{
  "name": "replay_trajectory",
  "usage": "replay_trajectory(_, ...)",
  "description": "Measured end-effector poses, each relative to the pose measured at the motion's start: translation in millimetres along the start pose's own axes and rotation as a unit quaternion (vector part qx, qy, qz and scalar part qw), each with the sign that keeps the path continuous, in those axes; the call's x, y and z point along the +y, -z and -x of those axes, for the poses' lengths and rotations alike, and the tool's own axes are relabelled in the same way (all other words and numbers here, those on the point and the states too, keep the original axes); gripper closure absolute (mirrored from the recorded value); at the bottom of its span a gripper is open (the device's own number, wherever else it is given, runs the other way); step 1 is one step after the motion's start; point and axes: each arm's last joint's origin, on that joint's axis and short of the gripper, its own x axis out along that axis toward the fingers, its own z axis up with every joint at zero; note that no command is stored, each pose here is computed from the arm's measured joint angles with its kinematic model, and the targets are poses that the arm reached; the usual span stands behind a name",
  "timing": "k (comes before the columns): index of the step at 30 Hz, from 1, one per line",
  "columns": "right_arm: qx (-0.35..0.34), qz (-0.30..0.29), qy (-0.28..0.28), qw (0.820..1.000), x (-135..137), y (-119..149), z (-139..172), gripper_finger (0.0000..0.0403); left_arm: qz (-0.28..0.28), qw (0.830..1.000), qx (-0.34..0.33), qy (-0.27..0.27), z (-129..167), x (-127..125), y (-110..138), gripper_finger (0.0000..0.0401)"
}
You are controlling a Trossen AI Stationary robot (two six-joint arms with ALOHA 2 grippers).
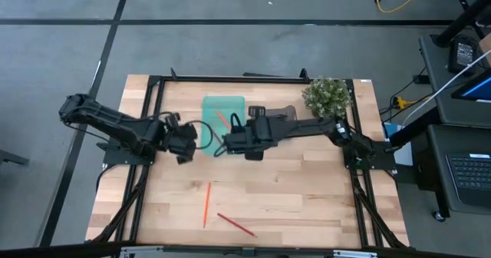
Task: Sort pens & pencils
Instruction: Put the orange pencil into the green bin
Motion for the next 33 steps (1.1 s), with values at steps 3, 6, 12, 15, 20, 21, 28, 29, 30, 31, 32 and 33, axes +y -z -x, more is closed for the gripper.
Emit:
replay_trajectory(3, -0.002, 0.032, 0.078, 0.996, -0.5, 2.2, 3.0, 0.0325, -0.015, 0.997, -0.038, 0.062, 7.4, -16.8, -2.3, 0.0316)
replay_trajectory(6, -0.002, 0.033, 0.109, 0.994, -3.7, 2.2, 2.5, 0.0325, -0.035, 0.991, -0.060, 0.118, 13.6, -35.5, -1.8, 0.0316)
replay_trajectory(12, -0.008, 0.020, 0.091, 0.996, -10.0, 5.0, 9.3, 0.0325, 0.028, 0.980, -0.055, 0.187, 17.5, -78.6, 5.8, 0.0316)
replay_trajectory(15, -0.024, 0.022, 0.152, 0.988, -23.4, 9.1, 21.4, 0.0325, 0.104, 0.976, -0.030, 0.188, 13.6, -95.5, 12.0, 0.0316)
replay_trajectory(20, -0.051, -0.020, 0.297, 0.953, -71.3, 25.8, 51.9, 0.0325, 0.215, 0.953, 0.003, 0.211, 7.3, -120.8, 16.4, 0.0316)
replay_trajectory(21, -0.054, -0.037, 0.318, 0.946, -84.2, 31.7, 59.0, 0.0325, 0.234, 0.947, 0.007, 0.218, 5.5, -125.3, 15.6, 0.0316)
replay_trajectory(28, -0.099, -0.191, 0.288, 0.933, -157.1, 77.9, 99.9, 0.0324, 0.338, 0.894, 0.068, 0.285, -12.1, -153.2, 3.3, 0.0316)
replay_trajectory(29, -0.109, -0.210, 0.267, 0.934, -163.6, 85.7, 106.4, 0.0324, 0.349, 0.889, 0.081, 0.286, -15.4, -156.0, 2.1, 0.0316)
replay_trajectory(30, -0.116, -0.225, 0.243, 0.936, -168.1, 91.1, 109.7, 0.0324, 0.357, 0.885, 0.092, 0.283, -18.6, -158.6, 1.4, 0.0316)
replay_trajectory(31, -0.125, -0.239, 0.221, 0.937, -172.5, 96.4, 114.0, 0.0324, 0.361, 0.885, 0.102, 0.277, -21.2, -160.9, 0.9, 0.0316)
replay_trajectory(32, -0.133, -0.248, 0.198, 0.939, -175.7, 102.0, 118.5, 0.0324, 0.365, 0.884, 0.106, 0.273, -23.0, -163.2, -0.7, 0.0316)
replay_trajectory(33, -0.139, -0.257, 0.178, 0.940, -177.9, 105.8, 121.6, 0.0324, 0.371, 0.881, 0.109, 0.272, -23.8, -165.7, -2.6, 0.0316)
